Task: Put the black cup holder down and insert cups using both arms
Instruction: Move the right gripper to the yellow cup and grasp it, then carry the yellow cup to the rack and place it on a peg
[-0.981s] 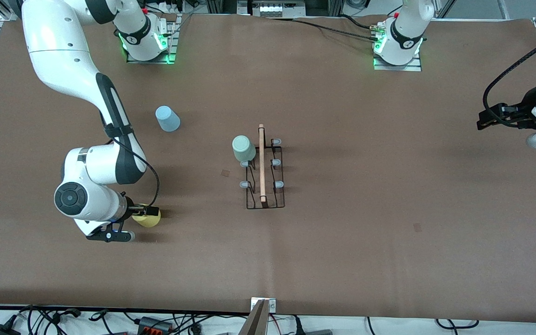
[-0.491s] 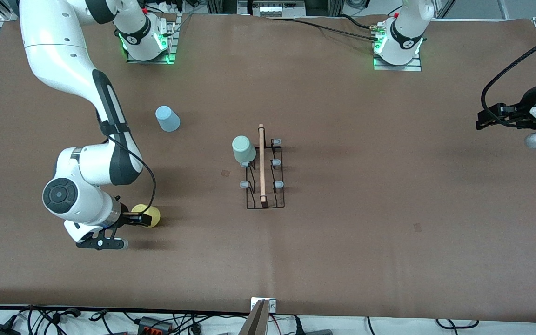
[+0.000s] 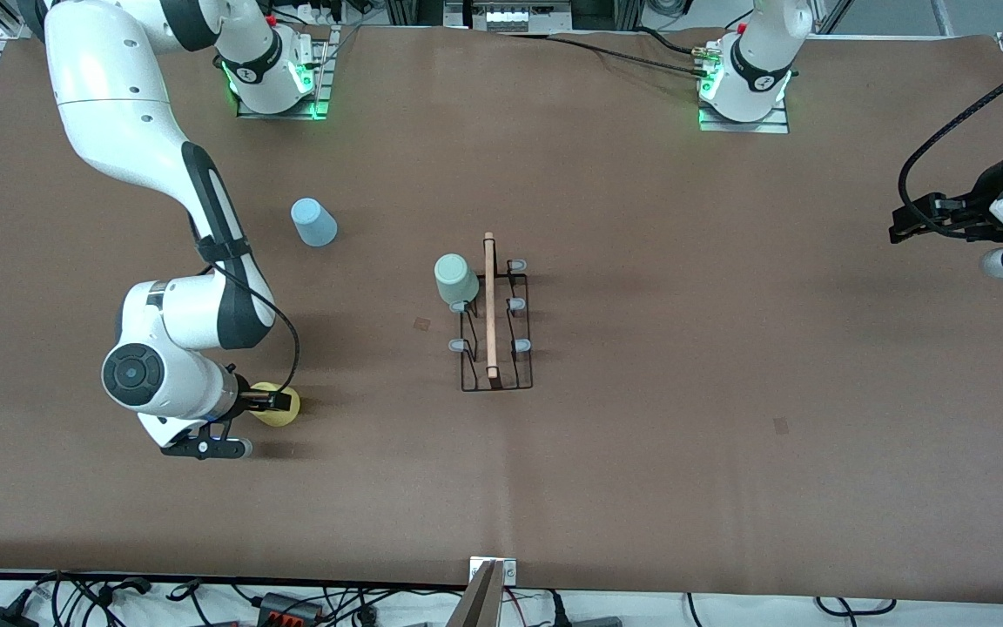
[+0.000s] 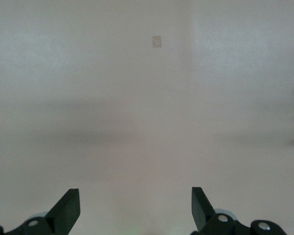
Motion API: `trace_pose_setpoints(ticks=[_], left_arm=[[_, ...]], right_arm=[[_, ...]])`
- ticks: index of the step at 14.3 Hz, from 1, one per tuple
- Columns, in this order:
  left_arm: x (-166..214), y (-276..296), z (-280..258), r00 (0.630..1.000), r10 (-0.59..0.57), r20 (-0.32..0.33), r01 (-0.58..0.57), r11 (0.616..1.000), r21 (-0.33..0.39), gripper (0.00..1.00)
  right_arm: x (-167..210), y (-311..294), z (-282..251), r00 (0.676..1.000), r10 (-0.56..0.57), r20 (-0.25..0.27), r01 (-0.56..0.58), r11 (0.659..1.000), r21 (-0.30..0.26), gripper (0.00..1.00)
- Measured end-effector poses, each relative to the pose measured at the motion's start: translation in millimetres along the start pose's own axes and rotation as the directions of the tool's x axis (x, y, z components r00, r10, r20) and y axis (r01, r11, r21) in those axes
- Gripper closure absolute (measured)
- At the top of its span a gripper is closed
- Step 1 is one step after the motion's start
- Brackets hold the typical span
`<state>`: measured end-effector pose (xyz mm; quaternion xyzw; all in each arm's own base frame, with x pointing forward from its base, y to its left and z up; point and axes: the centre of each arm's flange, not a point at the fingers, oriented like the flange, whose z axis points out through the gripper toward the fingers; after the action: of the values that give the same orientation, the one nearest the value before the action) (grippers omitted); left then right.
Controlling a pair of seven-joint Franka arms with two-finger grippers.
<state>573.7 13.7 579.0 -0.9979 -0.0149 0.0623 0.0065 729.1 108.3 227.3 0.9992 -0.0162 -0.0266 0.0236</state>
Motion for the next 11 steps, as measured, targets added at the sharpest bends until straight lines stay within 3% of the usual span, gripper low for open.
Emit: trace_pose_setpoints(ticks=[2,5,7,11], left_arm=[[0.0,0.0,0.0,1.0,0.0,0.0,0.0,1.0,0.0,0.0],[0.0,0.1,0.0,1.0,0.0,0.0,0.0,1.0,0.0,0.0],[0.0,0.1,0.0,1.0,0.0,0.0,0.0,1.0,0.0,0.0],[0.0,0.0,0.0,1.0,0.0,0.0,0.0,1.0,0.0,0.0]], right_arm=[[-1.4,-0.9,3.8,1.0,-0.002,0.008,0.002,1.0,-0.001,0.05],[-4.4,-8.3,-0.9,0.999,-0.013,0.032,0.012,1.0,0.005,0.33],[-3.9,-26.5,-29.7,0.998,-0.055,0.025,0.055,0.998,0.028,0.33],[-21.6,-105.5,-155.6,0.982,-0.182,-0.052,0.185,0.979,0.082,0.33]])
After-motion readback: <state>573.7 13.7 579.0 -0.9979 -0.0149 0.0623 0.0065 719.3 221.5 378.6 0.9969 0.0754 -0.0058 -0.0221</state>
